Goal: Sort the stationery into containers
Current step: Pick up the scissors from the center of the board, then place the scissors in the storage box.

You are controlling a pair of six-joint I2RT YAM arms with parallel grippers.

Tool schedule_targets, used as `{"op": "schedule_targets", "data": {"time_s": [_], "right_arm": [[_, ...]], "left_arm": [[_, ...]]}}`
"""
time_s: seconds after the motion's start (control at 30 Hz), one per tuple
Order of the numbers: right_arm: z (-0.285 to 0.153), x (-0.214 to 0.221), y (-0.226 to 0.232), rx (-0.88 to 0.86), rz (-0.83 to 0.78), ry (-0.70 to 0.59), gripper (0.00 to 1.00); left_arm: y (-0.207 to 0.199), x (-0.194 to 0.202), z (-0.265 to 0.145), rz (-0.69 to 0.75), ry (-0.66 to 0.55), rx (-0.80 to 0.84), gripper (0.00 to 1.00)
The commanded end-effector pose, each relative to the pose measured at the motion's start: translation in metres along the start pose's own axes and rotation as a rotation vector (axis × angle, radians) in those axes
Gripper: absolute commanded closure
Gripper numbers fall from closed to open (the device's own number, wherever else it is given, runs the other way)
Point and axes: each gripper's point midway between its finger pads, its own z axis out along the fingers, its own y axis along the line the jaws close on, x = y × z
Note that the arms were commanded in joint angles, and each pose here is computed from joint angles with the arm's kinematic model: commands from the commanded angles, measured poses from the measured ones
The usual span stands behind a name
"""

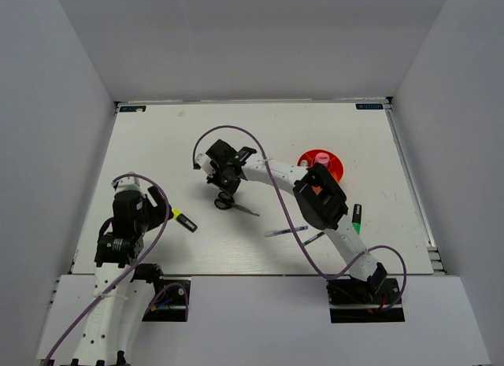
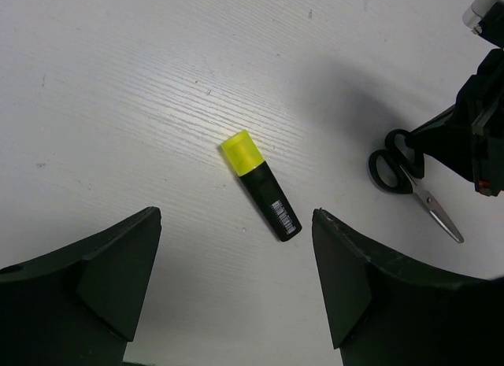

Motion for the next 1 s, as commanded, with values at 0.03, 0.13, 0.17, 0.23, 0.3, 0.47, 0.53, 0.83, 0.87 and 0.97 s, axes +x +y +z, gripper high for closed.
{"op": "schedule_targets", "data": {"time_s": [0.03,0.13,0.17,0.23,0.3,0.47,0.53,0.83,0.87,0.97], "right_arm": [[-0.004,0.028,0.002,-0.028,0.054,0.07,1.0],[-0.035,0.005,-0.005,-0.002,0.065,-0.017,1.0],[-0.043,-0.001,-0.008,0.007,0.066,-0.04,1.0],[-0.077,-0.021,-0.016,0.039,0.063,-0.121,1.0],[-0.116,-0.037,-0.027,0.083,0.063,-0.2,1.0],[-0.192,-0.045,-0.054,0.212,0.068,-0.352,1.0],[-0.24,-0.054,-0.07,0.324,0.073,-0.456,1.0],[-0.348,0.004,-0.135,0.664,0.213,-0.613,1.0],[-0.36,0.009,-0.139,0.7,0.227,-0.634,1.0],[-0.381,0.027,-0.168,0.838,0.285,-0.685,1.0]], "left_arm": [[-0.001,-0.007,-0.001,0.002,-0.021,0.001,0.12],[-0.001,-0.006,-0.001,0.004,-0.017,0.002,0.12],[-0.001,-0.006,0.0,0.004,-0.019,0.003,0.11],[-0.001,-0.005,0.001,0.005,-0.012,0.003,0.11],[-0.002,-0.004,0.001,0.007,-0.004,0.008,0.11],[-0.006,0.002,0.006,0.013,0.038,0.025,0.11],[-0.008,0.004,0.006,0.015,0.053,0.035,0.11],[-0.011,0.013,0.011,0.021,0.113,0.044,0.11],[-0.011,0.014,0.012,0.021,0.115,0.046,0.11],[-0.012,0.015,0.013,0.022,0.125,0.049,0.11]]}}
